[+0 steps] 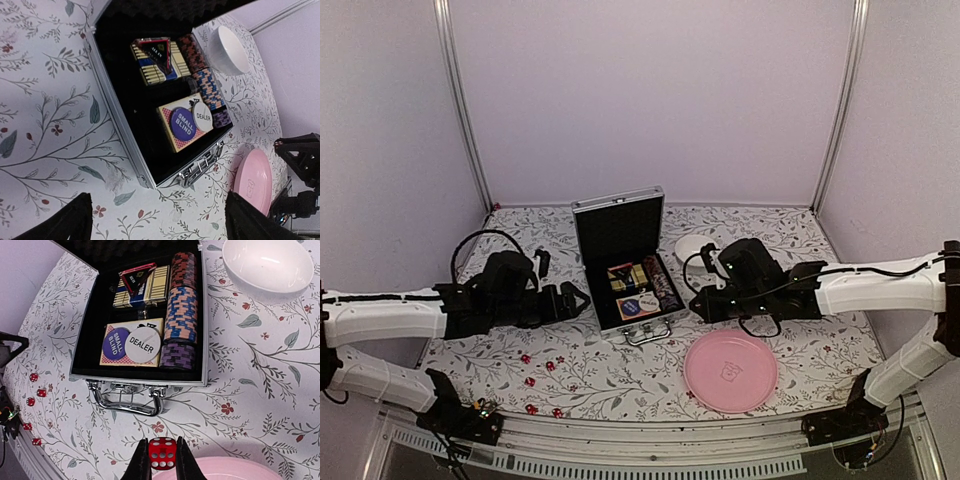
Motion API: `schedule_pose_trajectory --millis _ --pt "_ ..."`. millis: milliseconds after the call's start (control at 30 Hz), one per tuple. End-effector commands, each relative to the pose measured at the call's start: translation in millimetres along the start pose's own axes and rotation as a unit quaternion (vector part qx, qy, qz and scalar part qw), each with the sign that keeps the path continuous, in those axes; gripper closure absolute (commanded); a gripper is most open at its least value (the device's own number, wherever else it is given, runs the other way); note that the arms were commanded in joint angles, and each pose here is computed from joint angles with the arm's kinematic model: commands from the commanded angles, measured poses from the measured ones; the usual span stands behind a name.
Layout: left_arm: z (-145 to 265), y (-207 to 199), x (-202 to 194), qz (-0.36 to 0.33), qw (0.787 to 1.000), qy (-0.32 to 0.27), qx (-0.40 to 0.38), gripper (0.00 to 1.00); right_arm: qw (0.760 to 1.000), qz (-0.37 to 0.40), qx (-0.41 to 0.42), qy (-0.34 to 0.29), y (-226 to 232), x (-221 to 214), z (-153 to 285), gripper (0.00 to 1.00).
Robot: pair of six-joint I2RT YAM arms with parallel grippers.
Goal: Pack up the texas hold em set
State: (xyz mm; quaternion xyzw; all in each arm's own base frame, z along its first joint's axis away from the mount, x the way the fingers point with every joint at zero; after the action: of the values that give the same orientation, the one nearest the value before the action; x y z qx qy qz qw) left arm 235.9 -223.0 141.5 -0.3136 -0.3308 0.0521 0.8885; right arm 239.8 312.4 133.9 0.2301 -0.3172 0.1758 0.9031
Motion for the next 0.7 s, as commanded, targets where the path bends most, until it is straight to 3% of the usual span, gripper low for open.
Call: schedule_pose_trajectory --millis 0,133,333,667 --pt "-20.8 -9.4 -20.2 0.043 0.998 0.036 -0.024 0.08 0.994 -0.034 0.082 -0.060 24.7 25.6 24.6 0.96" --pt "-40.2 -16.4 -30.3 0.039 0.997 0.063 -0.035 0.07 0.994 -0.040 0.086 -0.062 22.4 21.3 28.4 0.96" --pt "-73.1 -10.0 -48.7 0.028 0.993 0.114 0.010 0.08 0.993 -0.038 0.091 -0.067 22.9 22.1 34.3 0.96" --pt "-103.2 -13.0 -65.1 0.016 0.988 0.151 0.021 0.08 0.992 -0.037 0.091 -0.074 22.5 24.8 37.7 0.95"
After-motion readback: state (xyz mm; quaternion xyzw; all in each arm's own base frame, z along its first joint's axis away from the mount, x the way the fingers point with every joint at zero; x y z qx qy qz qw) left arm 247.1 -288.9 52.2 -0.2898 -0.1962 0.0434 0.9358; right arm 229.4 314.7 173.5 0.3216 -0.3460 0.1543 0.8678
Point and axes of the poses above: each gripper's point midway between its finger pads, its own z axis back along the fingers, its own y axis along the line the jaws close on, x = y × z, the point moved 2 cm from there along z, back along the fingers, and after that the axes turned 3 degrees about z, right-handed, at the moved point
